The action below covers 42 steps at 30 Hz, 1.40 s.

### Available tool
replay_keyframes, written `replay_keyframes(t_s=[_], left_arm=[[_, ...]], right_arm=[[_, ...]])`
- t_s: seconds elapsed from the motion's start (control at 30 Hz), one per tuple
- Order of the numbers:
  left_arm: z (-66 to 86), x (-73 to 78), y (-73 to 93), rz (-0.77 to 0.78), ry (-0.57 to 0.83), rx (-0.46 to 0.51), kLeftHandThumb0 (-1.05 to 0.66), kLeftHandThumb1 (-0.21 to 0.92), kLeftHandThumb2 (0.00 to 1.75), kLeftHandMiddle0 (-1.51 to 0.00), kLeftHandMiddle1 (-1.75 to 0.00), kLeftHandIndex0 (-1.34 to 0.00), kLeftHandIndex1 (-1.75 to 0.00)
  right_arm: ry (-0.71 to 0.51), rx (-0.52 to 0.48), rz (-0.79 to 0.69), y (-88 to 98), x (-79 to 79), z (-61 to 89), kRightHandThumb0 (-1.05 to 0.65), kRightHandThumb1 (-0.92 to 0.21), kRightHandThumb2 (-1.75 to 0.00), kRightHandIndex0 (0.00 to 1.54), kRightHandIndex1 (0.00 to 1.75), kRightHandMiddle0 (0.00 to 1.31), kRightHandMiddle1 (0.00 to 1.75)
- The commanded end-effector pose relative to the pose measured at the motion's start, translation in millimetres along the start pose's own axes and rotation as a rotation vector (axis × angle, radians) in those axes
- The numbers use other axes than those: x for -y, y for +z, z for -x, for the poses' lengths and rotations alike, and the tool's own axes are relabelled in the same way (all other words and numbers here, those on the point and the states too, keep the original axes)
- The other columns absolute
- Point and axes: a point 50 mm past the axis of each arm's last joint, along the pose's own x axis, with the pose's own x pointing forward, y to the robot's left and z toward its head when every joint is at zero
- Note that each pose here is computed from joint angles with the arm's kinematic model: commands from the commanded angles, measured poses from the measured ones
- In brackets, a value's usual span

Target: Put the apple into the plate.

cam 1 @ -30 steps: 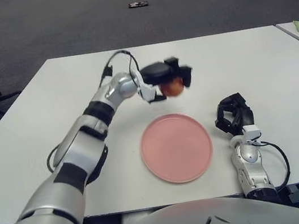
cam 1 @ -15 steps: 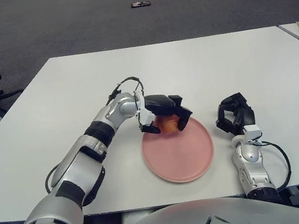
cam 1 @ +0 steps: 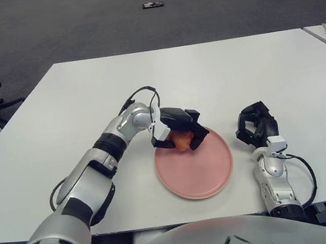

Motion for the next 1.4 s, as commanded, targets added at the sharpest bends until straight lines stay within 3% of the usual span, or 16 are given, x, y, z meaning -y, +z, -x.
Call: replay_keyframes(t_s=[0.0, 0.13, 0.37, 0.5, 0.73, 0.77, 0.8, 0.87, 0.97, 1.07, 1.2, 1.37], left_arm=[[-7.0, 34.5, -3.4, 0.033, -0.102, -0.030, 0.00, 0.03, 1.63, -0.76, -1.73, -0.66, -1.75], [-12.6, 43.3, -3.2, -0.027, -0.091, -0.047, 0.00, 0.05, 1.60, -0.76, -1.74, -0.66, -1.69], [-11.8, 40.0, -5.1, -0.053, -0.065, -0.055, 0.00, 0.08, 1.55, -0.74, -1.75, -0.67, -1.61], [1.6, 6.6, -3.9, -0.046, -0.041, -0.036, 0.00, 0.23, 1.40, -0.68, -1.75, -0.46, -1.68], [2.2, 8.3, 1.4, -0.015, -0.024, 0.024, -0.01, 0.43, 1.20, -0.54, -1.75, -0.28, -1.74], [2.4, 7.8, 2.0, -0.011, -0.015, 0.029, -0.17, 0.38, 1.18, -0.35, -1.72, -0.18, -1.66], [2.3, 6.5, 2.5, -0.004, -0.007, 0.028, -0.23, 0.36, 1.18, -0.28, -1.72, -0.14, -1.63], [2.0, 3.8, 3.3, 0.008, 0.001, 0.024, -0.44, 0.40, 1.08, -0.11, -1.28, -0.06, -1.26], [2.1, 0.6, 3.8, 0.026, 0.004, 0.011, -0.61, 0.57, 0.89, -0.04, -0.73, -0.02, -0.78], [5.9, -4.7, 4.5, 0.040, 0.015, 0.002, -0.70, 0.77, 0.74, -0.01, -0.39, -0.01, -0.43], [12.6, -9.7, 5.6, 0.069, 0.036, -0.004, -0.80, 0.89, 0.76, 0.00, -0.17, 0.00, -0.12], [16.9, -13.3, 7.5, 0.069, 0.078, 0.001, -0.87, 0.92, 0.87, 0.00, -0.18, 0.00, -0.02]], right_arm=[[-0.019, -0.072, 0.007, -13.9, 5.4, 9.3, -0.41, -0.53, -1.05, 0.74, 1.75, 0.44, 1.75], [-0.007, -0.075, 0.006, -14.5, 4.8, 9.1, -0.41, -0.53, -1.06, 0.74, 1.75, 0.44, 1.75], [-0.008, -0.081, -0.002, -15.2, 4.8, 8.8, -0.42, -0.53, -1.06, 0.74, 1.75, 0.45, 1.75], [-0.012, -0.084, -0.010, -15.3, 4.7, 9.5, -0.41, -0.54, -1.05, 0.72, 1.75, 0.44, 1.75], [-0.017, -0.079, 0.006, -15.0, 5.3, 10.2, -0.41, -0.55, -1.03, 0.71, 1.75, 0.43, 1.75], [-0.018, -0.077, 0.014, -14.9, 5.4, 10.3, -0.41, -0.55, -1.04, 0.72, 1.75, 0.43, 1.75], [-0.017, -0.075, 0.023, -14.8, 5.5, 10.3, -0.41, -0.54, -1.04, 0.72, 1.75, 0.43, 1.75], [-0.015, -0.074, 0.034, -14.6, 5.5, 10.4, -0.41, -0.53, -1.05, 0.73, 1.75, 0.44, 1.75], [-0.012, -0.075, 0.040, -14.4, 5.2, 10.5, -0.42, -0.53, -1.06, 0.73, 1.75, 0.45, 1.75], [-0.016, -0.076, 0.044, -14.1, 4.2, 10.9, -0.42, -0.52, -1.06, 0.74, 1.75, 0.45, 1.75], [-0.027, -0.093, 0.041, -14.2, 3.8, 11.0, -0.42, -0.52, -1.06, 0.75, 1.75, 0.45, 1.75], [-0.044, -0.131, 0.052, -15.4, 4.2, 10.3, -0.41, -0.53, -1.06, 0.75, 1.75, 0.44, 1.75]])
